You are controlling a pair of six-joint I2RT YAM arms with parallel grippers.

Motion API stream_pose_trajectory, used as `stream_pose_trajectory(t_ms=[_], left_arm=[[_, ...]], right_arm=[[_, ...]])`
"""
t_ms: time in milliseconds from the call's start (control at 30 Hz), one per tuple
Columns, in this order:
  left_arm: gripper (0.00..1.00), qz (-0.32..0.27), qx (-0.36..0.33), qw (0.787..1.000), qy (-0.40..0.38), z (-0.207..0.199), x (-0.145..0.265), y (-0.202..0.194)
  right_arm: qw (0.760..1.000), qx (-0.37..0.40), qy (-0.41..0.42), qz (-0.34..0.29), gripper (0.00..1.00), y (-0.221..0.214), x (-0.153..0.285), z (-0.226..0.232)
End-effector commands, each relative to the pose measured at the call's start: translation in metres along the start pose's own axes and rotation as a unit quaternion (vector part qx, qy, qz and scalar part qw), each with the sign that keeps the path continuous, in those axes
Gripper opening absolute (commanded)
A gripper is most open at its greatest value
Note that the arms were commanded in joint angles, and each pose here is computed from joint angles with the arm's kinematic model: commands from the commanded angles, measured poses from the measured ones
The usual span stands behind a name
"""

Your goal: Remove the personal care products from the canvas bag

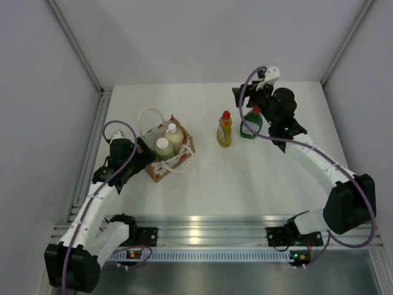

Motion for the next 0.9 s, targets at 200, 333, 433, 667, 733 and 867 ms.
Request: stream_pose_trajectory(t_ms=[200,333,433,667,733,867], left_arm=[[0.94,-0.011,-0.010,1.000,-0.017,-0.009,0.002,0.009],[0.89,-0.008,-0.010,1.000,-0.011,-0.006,0.000,0.006],[0.84,-0.005,-0.009,1.000,-0.014,-0.005,0.000,0.004],[0.57,0.009,-0.005,1.000,-0.017,-0.003,-0.001,-0.004],[0.51,0.012,-0.005,1.000,-0.015,-0.001,-0.002,-0.006],[0.35,0.014,-0.004,1.000,-0.015,-0.001,-0.002,-0.007]], right_arm=[[0.976,-0.026,0.187,0.106,0.77,0.006,0.021,0.150],[0.948,-0.016,0.265,0.176,0.77,-0.031,0.023,0.213],[0.930,0.002,0.299,0.214,0.77,-0.054,0.024,0.253],[0.915,0.038,0.298,0.269,0.80,-0.082,0.005,0.309],[0.914,0.053,0.282,0.286,0.81,-0.097,0.001,0.313],[0.917,0.061,0.259,0.298,0.81,-0.105,-0.008,0.318]])
Point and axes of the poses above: each gripper's point midway between its finger pads, its own x axis back along the fingers, its own z axis along the line the jaws close on, y = z × x, the point moved 4 cm from there along x, back along the fingers, and after that the axes turned 1 degree about x, right-handed, at the moved point
